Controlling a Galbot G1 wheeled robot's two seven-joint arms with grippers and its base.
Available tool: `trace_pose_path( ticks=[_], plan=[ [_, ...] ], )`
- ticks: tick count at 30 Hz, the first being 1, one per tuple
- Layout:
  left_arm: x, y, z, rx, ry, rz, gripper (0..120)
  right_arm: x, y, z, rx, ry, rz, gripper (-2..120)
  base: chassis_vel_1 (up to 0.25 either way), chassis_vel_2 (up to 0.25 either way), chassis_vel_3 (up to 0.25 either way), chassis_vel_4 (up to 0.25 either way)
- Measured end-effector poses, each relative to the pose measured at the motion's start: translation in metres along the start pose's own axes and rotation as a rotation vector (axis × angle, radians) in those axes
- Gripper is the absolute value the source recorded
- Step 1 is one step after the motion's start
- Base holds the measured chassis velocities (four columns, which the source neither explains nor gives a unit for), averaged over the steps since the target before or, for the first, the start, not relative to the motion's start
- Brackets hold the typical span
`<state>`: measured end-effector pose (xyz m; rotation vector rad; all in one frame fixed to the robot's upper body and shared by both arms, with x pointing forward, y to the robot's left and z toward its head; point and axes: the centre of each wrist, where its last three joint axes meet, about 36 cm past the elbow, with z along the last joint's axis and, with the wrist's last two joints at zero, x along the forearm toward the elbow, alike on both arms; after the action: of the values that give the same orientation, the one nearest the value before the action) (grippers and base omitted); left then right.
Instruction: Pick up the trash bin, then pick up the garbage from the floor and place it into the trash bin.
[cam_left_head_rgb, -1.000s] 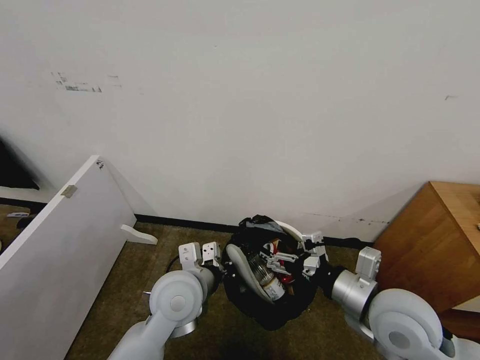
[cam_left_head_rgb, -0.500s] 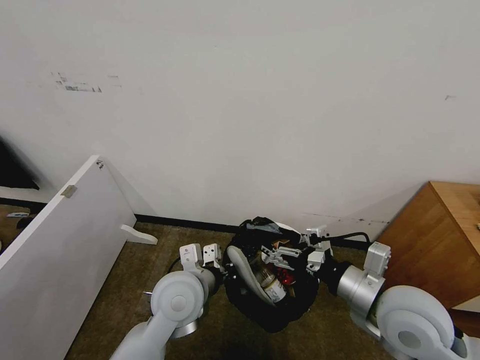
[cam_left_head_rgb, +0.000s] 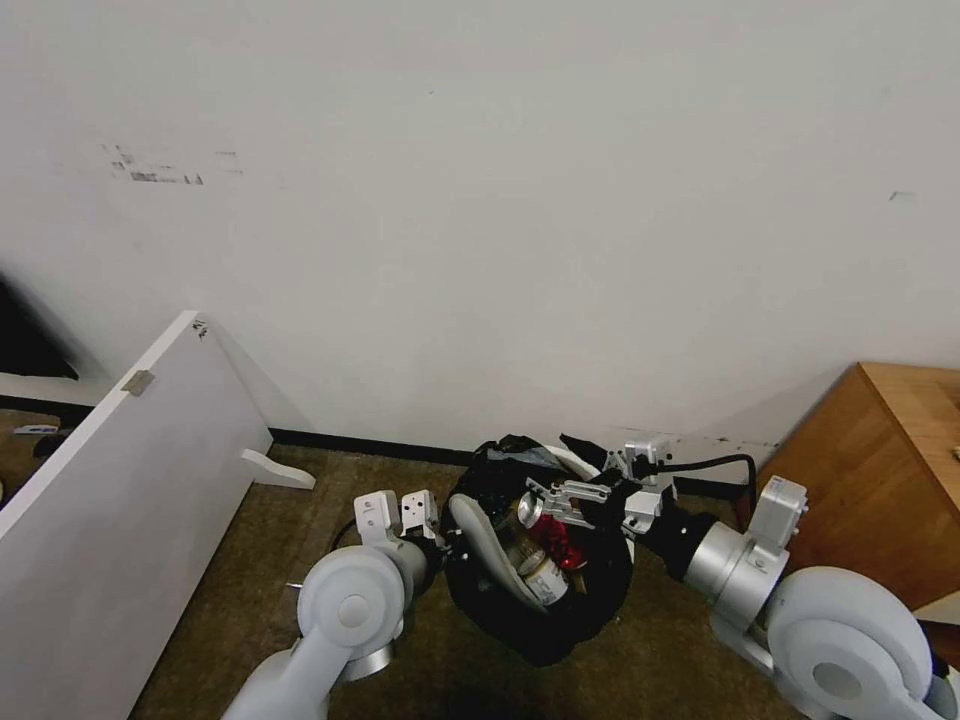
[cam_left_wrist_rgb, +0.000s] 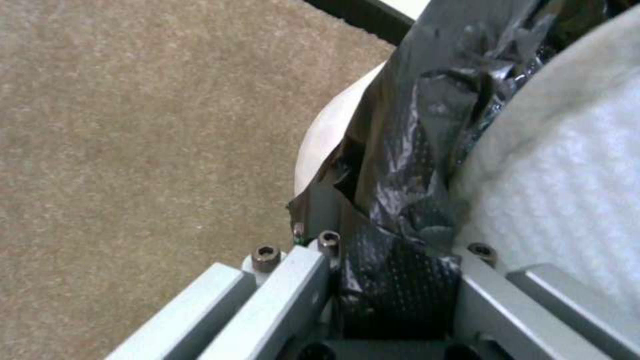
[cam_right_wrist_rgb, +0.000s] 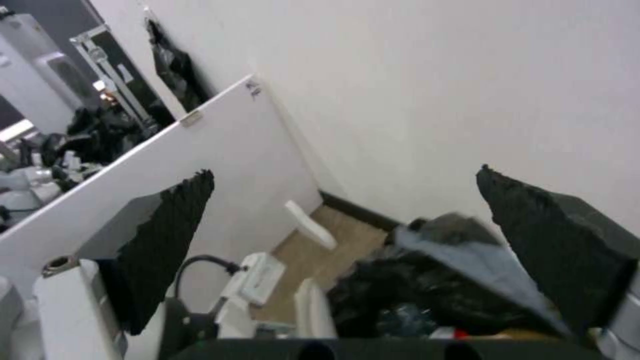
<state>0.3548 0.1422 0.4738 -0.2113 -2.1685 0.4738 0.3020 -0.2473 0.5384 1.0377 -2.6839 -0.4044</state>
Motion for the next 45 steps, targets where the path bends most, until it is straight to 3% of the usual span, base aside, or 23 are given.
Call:
trace_pose_path(
  ticks=[13,25,27,31,33,45],
  plan=[
    [0.008,0.016,0.004,0.002,-0.011,-0.031,0,0.002,-0.008,0.005,0.176,-0.059,0.045,100,0.000,0.000,0.000,0.000],
    [0.009,0.017,0.006,0.004,-0.014,-0.032,0,0.005,-0.015,0.006,0.304,-0.100,0.091,100,0.000,0.000,0.000,0.000],
    [0.009,0.018,0.006,0.002,-0.019,-0.031,0,0.008,-0.020,0.006,0.405,-0.131,0.104,100,0.000,0.000,0.000,0.000],
    [0.009,0.018,0.007,0.004,-0.021,-0.033,0,0.012,-0.023,0.004,0.460,-0.142,0.110,100,0.000,0.000,0.000,0.000],
    [0.011,0.019,0.009,0.005,-0.029,-0.035,0,0.020,-0.028,0.002,0.526,-0.156,0.131,100,0.000,0.000,0.000,0.000],
    [0.020,0.022,0.023,-0.001,-0.031,-0.041,0,0.046,-0.029,0.007,0.652,-0.190,0.174,100,0.000,0.000,0.000,0.000]
  ],
)
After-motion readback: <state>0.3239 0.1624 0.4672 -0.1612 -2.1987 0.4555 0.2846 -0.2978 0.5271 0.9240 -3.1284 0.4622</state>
